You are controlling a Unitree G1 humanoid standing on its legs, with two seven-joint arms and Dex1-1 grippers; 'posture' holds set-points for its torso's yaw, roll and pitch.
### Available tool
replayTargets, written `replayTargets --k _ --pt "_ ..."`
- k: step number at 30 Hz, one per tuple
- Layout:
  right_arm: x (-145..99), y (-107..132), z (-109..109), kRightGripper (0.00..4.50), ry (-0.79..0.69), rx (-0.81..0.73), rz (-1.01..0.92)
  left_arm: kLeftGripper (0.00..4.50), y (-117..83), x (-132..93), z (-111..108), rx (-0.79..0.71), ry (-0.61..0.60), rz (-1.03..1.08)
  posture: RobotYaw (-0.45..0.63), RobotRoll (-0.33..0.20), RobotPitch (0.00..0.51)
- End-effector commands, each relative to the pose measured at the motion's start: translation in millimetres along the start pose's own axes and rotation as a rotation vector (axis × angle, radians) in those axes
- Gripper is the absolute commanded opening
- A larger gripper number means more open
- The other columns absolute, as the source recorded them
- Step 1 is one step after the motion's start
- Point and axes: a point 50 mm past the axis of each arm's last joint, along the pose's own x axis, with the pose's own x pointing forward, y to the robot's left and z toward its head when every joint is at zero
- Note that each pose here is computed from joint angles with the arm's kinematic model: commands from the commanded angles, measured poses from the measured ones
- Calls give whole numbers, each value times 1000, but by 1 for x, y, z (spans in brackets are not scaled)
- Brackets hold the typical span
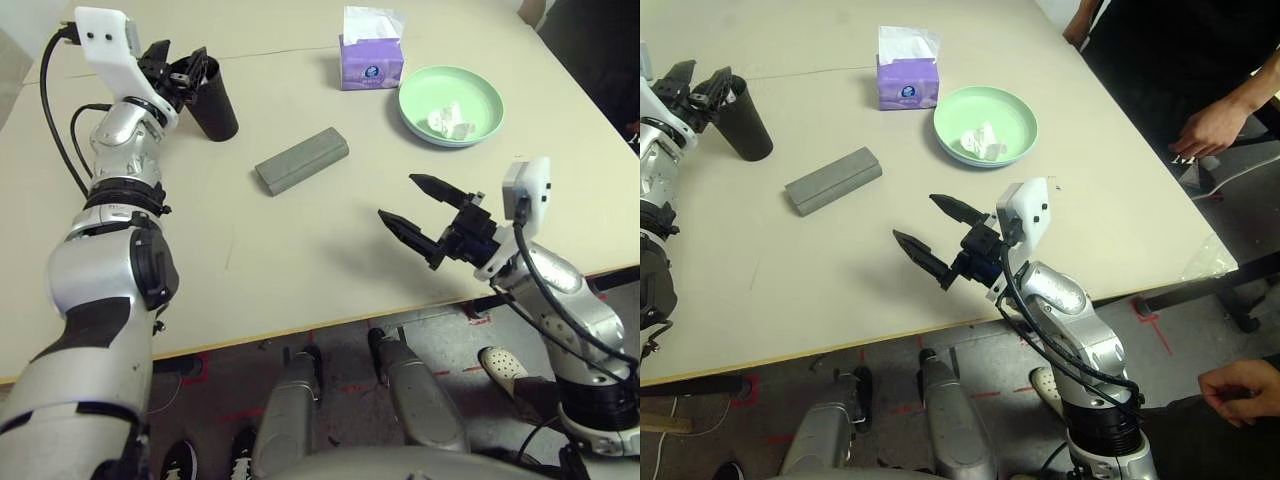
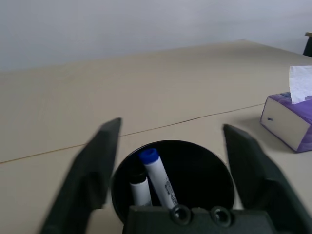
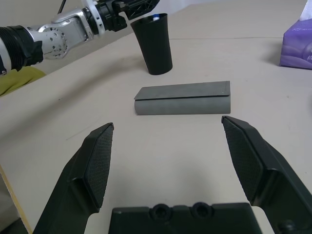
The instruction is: Organize and tidy the items on the table.
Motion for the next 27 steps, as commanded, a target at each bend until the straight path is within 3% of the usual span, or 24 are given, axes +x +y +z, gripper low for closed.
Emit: replayTargets --k 1,8,11,15,21,27 --pt "0 -2 1 4500 -5 -7 8 4466 8 -5 -1 12 5 15 -246 0 272" --pt "5 -5 4 4500 -17 -22 43 4466 23 -11 7 14 -11 20 -234 0 265" --pt "10 -14 17 4500 -42 -60 52 4466 37 -16 17 12 -34 22 -226 0 260" --pt "9 -43 41 4500 -108 -128 -58 4466 65 -33 32 40 -57 53 -196 0 252" --pt "-28 -85 42 4500 -28 -254 -312 4466 108 -81 33 91 -30 131 -166 0 247" --pt "-83 -108 21 4500 88 -319 -588 4466 119 -137 11 79 6 218 -164 0 237"
